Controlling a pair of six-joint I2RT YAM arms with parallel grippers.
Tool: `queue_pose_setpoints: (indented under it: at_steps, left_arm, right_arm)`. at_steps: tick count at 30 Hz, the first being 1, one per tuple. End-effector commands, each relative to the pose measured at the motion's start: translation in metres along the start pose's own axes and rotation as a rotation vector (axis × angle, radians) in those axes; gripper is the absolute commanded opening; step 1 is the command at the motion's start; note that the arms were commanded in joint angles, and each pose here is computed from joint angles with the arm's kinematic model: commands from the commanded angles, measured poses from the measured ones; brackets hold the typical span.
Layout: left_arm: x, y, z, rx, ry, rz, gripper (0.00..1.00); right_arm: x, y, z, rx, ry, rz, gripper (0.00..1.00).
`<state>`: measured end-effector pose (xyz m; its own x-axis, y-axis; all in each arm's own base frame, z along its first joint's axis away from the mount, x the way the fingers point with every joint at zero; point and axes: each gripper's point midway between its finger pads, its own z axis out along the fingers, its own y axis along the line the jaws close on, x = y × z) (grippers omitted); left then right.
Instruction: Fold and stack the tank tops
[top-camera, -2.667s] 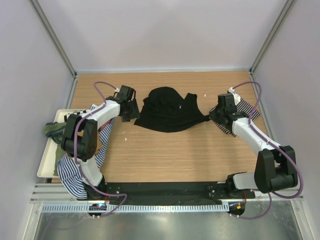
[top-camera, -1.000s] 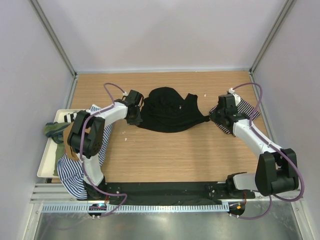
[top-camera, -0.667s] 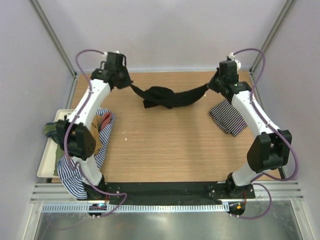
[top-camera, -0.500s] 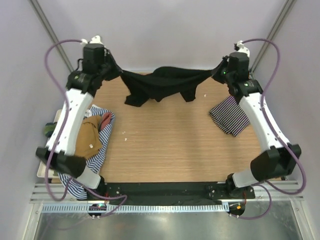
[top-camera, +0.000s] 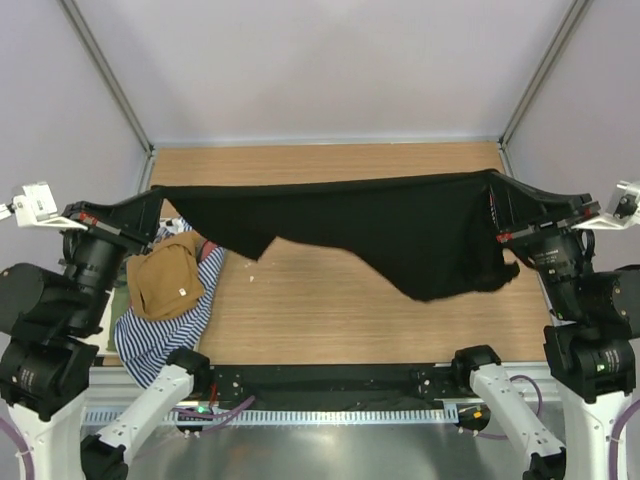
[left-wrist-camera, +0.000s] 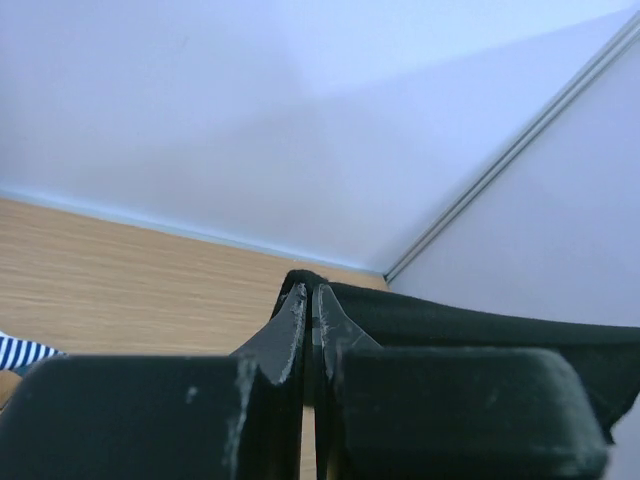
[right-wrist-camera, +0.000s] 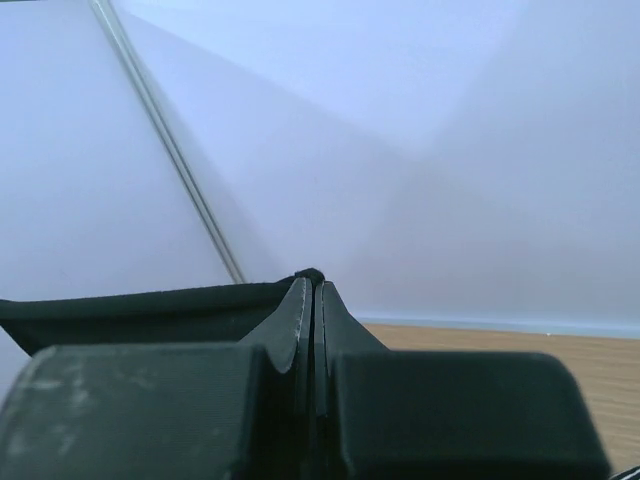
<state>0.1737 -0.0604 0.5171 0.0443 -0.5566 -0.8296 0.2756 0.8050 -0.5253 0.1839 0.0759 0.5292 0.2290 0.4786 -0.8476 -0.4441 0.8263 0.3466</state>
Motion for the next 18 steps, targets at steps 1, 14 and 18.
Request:
queue_pose_setpoints:
  at_steps: [1, 14, 18]
  left_arm:
    - [0.013, 0.01, 0.019, -0.045, 0.017, -0.01, 0.0]
    - [0.231, 0.162, 0.138, -0.482, 0.347, -0.009, 0.0]
    - [0.284, 0.222, 0.188, -0.62, 0.419, -0.04, 0.0]
  right_arm:
    - [0.048, -0.035, 0.015, 0.117, 0.13, 0.031, 0.01]
    - [0.258, -0.182, 0.078, 0.548, 0.494, 0.133, 0.01]
    - [0.321, -0.224, 0.127, 0.604, 0.57, 0.13, 0.01]
